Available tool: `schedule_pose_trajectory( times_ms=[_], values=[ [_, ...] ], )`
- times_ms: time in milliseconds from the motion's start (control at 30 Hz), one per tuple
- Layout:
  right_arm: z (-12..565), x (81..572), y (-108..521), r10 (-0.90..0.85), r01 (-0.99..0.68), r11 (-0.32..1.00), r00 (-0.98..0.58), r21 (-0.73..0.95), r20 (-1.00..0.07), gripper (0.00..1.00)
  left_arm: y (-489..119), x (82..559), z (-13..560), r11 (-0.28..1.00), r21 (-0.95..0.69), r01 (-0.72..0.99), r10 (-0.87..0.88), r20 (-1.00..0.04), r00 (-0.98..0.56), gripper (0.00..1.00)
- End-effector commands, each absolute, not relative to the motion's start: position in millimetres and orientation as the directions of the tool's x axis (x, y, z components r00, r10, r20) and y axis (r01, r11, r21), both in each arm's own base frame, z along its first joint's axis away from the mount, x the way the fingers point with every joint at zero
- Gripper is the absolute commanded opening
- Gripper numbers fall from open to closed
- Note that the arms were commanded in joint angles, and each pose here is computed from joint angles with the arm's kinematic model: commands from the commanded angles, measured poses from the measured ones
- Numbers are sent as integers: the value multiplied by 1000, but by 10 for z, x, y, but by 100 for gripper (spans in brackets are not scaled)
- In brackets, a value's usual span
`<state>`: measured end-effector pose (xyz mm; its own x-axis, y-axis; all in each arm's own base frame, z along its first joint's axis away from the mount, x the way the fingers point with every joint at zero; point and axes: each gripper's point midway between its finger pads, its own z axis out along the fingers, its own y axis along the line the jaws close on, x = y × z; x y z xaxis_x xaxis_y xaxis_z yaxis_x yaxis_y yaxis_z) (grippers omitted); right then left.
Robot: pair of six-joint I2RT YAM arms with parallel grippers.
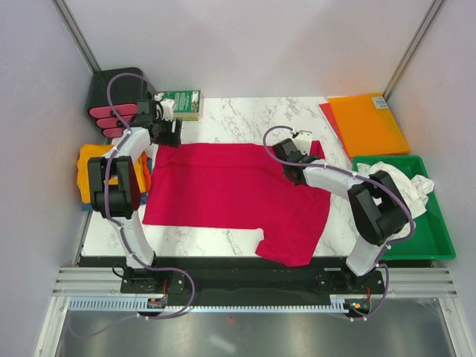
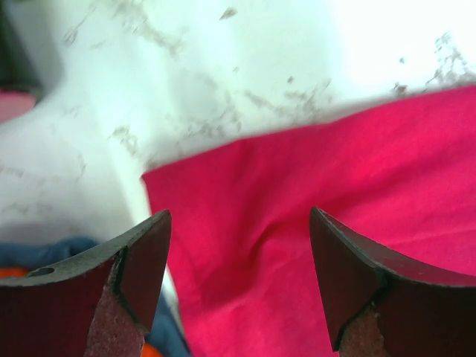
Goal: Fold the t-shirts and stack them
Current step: Fold the tshirt
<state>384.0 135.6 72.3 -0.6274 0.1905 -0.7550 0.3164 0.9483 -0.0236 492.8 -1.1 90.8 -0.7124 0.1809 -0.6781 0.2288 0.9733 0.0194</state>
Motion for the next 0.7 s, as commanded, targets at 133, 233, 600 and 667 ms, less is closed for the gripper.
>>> schedule_pose_trajectory(
  times_ms=[133, 233, 600, 667],
  values=[
    [641, 3967, 1618, 90, 169, 985, -689, -38, -719, 0, -223, 5079, 694, 968, -47, 248, 160, -646, -746, 79],
    [684, 3992, 1731, 86, 126, 992, -689, -3, -719, 0, -251, 5060, 627, 966, -62, 251, 156, -635, -757, 79],
    [625, 3811, 2181, 52, 12, 998, -718, 63, -694, 11, -176, 4980, 392, 975, -45, 216, 150, -586, -797, 78],
    [565, 3772, 2205, 51, 13, 998, -726, 61, -685, 11, -102, 4973, 364, 980, -16, 197, 154, -569, -808, 78]
  ],
)
